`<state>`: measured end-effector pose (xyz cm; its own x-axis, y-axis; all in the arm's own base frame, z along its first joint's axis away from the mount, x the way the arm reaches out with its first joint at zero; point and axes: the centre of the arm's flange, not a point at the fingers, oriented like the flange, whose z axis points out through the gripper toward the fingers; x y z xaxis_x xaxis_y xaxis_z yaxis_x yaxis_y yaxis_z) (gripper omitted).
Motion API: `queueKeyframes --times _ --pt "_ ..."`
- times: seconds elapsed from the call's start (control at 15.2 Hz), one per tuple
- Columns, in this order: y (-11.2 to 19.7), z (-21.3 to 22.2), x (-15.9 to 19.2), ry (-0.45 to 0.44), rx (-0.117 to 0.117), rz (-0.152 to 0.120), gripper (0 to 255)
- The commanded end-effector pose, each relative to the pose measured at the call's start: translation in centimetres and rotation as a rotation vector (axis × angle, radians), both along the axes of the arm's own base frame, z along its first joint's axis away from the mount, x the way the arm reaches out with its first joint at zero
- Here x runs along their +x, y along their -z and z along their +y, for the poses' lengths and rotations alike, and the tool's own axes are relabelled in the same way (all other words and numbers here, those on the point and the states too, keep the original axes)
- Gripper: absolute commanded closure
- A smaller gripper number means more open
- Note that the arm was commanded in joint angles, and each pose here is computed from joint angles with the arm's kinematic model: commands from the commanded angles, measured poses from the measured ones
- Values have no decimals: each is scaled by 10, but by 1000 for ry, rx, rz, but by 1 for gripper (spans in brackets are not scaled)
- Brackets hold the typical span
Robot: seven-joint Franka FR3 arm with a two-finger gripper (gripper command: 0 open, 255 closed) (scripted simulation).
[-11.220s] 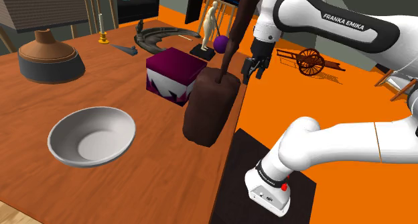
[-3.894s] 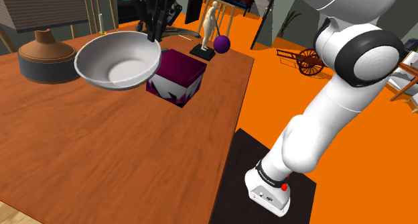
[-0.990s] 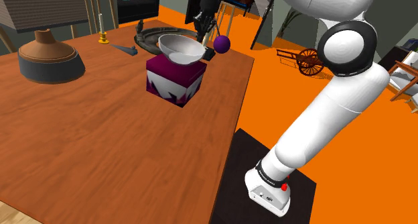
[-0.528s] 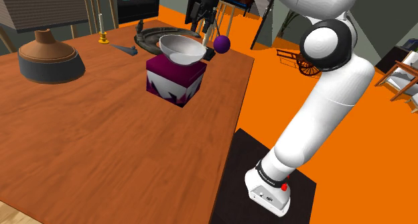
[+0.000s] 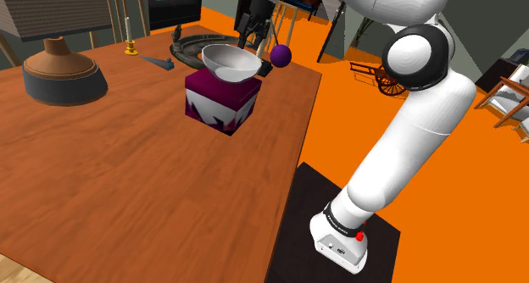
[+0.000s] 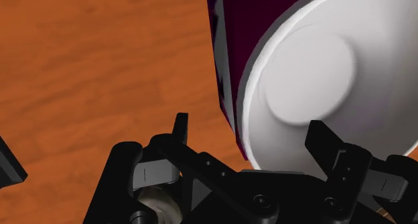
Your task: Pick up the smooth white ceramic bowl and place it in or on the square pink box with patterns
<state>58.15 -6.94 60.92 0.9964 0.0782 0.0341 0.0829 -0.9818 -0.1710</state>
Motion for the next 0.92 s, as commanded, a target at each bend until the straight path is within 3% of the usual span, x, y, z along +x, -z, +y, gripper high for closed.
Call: queueKeyframes --times 0.0,0.33,0.4,0.86 --pt "2 0 0 0 0 -1 0" --pt "2 0 0 0 0 -1 0" --pt "2 0 0 0 0 -1 255" --pt "2 1 0 0 0 0 255"
